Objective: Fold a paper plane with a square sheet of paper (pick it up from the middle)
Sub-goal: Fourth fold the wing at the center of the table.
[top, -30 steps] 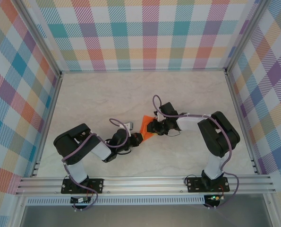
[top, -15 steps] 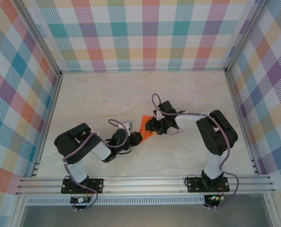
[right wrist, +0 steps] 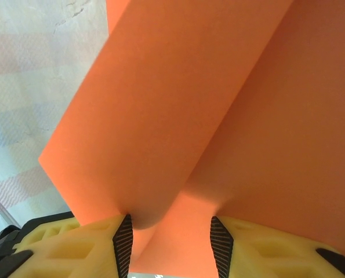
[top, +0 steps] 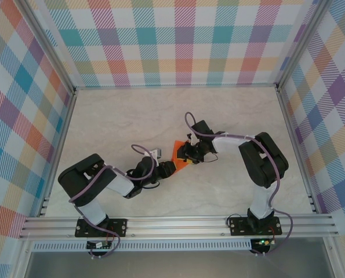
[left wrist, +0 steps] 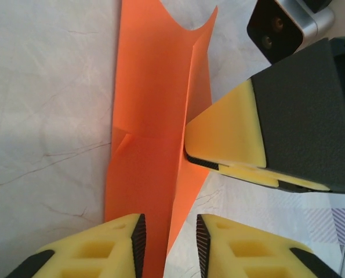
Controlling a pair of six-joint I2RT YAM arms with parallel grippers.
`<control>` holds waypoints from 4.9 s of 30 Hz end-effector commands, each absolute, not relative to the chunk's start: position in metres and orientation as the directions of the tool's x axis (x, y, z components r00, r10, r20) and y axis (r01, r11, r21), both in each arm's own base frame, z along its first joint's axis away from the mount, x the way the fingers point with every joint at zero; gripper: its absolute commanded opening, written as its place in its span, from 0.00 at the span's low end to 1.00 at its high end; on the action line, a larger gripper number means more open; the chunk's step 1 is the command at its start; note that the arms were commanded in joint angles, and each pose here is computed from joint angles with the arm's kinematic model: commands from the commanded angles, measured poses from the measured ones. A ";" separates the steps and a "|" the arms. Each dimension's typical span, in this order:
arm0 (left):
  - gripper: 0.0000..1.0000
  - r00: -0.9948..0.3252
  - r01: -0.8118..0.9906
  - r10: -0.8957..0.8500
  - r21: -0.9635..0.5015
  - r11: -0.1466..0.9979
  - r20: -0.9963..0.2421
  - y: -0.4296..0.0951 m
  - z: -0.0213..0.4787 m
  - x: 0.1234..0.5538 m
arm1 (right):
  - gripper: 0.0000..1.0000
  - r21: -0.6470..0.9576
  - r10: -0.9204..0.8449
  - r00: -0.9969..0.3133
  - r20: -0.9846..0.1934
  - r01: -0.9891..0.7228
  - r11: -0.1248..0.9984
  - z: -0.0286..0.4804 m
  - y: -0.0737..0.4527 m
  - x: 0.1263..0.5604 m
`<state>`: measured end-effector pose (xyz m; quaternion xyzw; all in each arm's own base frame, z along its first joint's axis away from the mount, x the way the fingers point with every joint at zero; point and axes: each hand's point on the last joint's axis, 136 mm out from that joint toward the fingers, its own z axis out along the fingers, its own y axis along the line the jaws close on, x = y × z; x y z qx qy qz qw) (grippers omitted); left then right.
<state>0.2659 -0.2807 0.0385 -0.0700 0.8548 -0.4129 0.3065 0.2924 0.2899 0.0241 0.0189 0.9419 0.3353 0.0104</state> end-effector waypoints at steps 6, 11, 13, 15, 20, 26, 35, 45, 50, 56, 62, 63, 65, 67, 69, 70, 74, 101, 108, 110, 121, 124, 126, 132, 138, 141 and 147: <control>0.36 -0.796 0.096 -0.367 -0.700 0.708 -0.481 -0.260 0.036 0.268 | 0.46 0.429 0.108 -0.993 0.057 0.122 0.895 -0.017 0.255 0.282; 0.39 -0.787 0.104 -0.363 -0.687 0.719 -0.499 -0.254 0.047 0.270 | 0.47 0.369 0.130 -0.989 0.063 0.144 0.918 -0.019 0.250 0.282; 0.39 -0.783 0.112 -0.354 -0.676 0.728 -0.511 -0.252 0.052 0.270 | 0.47 0.342 0.141 -0.988 0.063 0.154 0.927 -0.020 0.248 0.282; 0.40 -0.778 0.123 -0.346 -0.666 0.736 -0.525 -0.251 0.059 0.271 | 0.47 0.313 0.152 -0.986 0.062 0.164 0.935 -0.020 0.246 0.283; 0.40 -0.788 0.172 -0.304 -0.667 0.725 -0.535 -0.259 0.072 0.268 | 0.47 0.249 0.180 -0.982 0.054 0.188 0.950 -0.022 0.244 0.282; 0.37 -0.809 0.201 -0.276 -0.686 0.699 -0.519 -0.271 0.074 0.267 | 0.46 0.185 0.226 -0.972 0.060 0.233 0.955 -0.025 0.243 0.281; 0.20 -0.842 0.217 -0.242 -0.714 0.666 -0.482 -0.289 0.067 0.268 | 0.46 0.140 0.275 -0.957 0.092 0.285 0.948 -0.032 0.238 0.276; 0.11 -0.850 0.189 -0.228 -0.680 0.709 -0.475 -0.291 0.049 0.277 | 0.47 0.116 0.289 -0.951 0.110 0.301 0.947 -0.037 0.235 0.272; 0.10 -0.843 0.167 -0.230 -0.644 0.747 -0.486 -0.284 0.042 0.280 | 0.48 0.111 0.290 -0.951 0.110 0.302 0.947 -0.038 0.235 0.272; 0.09 -0.852 0.151 -0.220 -0.625 0.766 -0.475 -0.282 0.033 0.280 | 0.48 0.107 0.293 -0.949 0.113 0.305 0.946 -0.039 0.234 0.271; 0.08 -0.851 0.128 -0.224 -0.600 0.790 -0.476 -0.276 0.028 0.282 | 0.49 0.096 0.299 -0.947 0.113 0.310 0.946 -0.040 0.232 0.270; 0.07 -0.851 0.125 -0.224 -0.597 0.792 -0.475 -0.276 0.027 0.282 | 0.48 0.092 0.299 -0.948 0.113 0.309 0.946 -0.040 0.231 0.269; 0.07 -0.851 0.122 -0.224 -0.595 0.795 -0.474 -0.275 0.026 0.282 | 0.48 0.088 0.302 -0.947 0.114 0.312 0.946 -0.041 0.230 0.269; 0.06 -0.853 0.122 -0.221 -0.594 0.795 -0.472 -0.276 0.024 0.282 | 0.47 0.087 0.301 -0.947 0.112 0.311 0.946 -0.041 0.230 0.270; 0.06 -0.857 0.121 -0.219 -0.596 0.794 -0.467 -0.277 0.023 0.282 | 0.46 0.081 0.303 -0.946 0.115 0.312 0.946 -0.042 0.229 0.269; 0.06 -0.858 0.120 -0.218 -0.594 0.795 -0.465 -0.277 0.022 0.282 | 0.46 0.080 0.302 -0.946 0.114 0.312 0.947 -0.043 0.229 0.269; 0.05 -0.863 0.123 -0.212 -0.598 0.792 -0.458 -0.279 0.021 0.280 | 0.45 0.074 0.299 -0.947 0.118 0.309 0.948 -0.044 0.229 0.268; 0.16 -0.802 0.117 -0.312 -0.647 0.753 -0.509 -0.264 0.081 0.288 | 0.42 -0.002 0.277 -0.950 0.142 0.279 0.960 -0.050 0.222 0.265; 0.16 -0.815 0.138 -0.302 -0.673 0.727 -0.494 -0.273 0.078 0.289 | 0.44 -0.024 0.265 -0.952 0.151 0.264 0.964 -0.054 0.224 0.265; 0.16 -0.827 0.153 -0.290 -0.689 0.709 -0.482 -0.280 0.077 0.288 | 0.45 -0.030 0.268 -0.951 0.155 0.267 0.963 -0.055 0.223 0.264; 0.09 -0.874 0.179 -0.227 -0.719 0.672 -0.429 -0.302 0.056 0.285 | 0.43 -0.051 0.284 -0.945 0.164 0.279 0.959 -0.059 0.221 0.262; 0.08 -0.879 0.163 -0.223 -0.705 0.691 -0.422 -0.301 0.047 0.287 | 0.43 -0.052 0.285 -0.944 0.163 0.281 0.958 -0.059 0.221 0.261; 0.08 -0.881 0.155 -0.220 -0.695 0.702 -0.418 -0.300 0.043 0.287 | 0.43 -0.052 0.284 -0.945 0.164 0.279 0.959 -0.059 0.220 0.261; 0.06 -0.888 0.118 -0.212 -0.649 0.752 -0.407 -0.291 0.027 0.287 | 0.43 -0.051 0.290 -0.943 0.162 0.285 0.957 -0.059 0.220 0.261; 0.05 -0.896 0.091 -0.206 -0.617 0.781 -0.393 -0.284 0.015 0.284 | 0.43 -0.052 0.292 -0.943 0.160 0.287 0.956 -0.059 0.220 0.260; 0.04 -0.895 0.086 -0.208 -0.609 0.788 -0.395 -0.282 0.014 0.285 | 0.43 -0.057 0.296 -0.942 0.161 0.290 0.955 -0.060 0.218 0.259; 0.03 -0.900 0.077 -0.204 -0.602 0.795 -0.385 -0.281 0.008 0.283 | 0.43 -0.055 0.297 -0.941 0.162 0.292 0.955 -0.060 0.218 0.259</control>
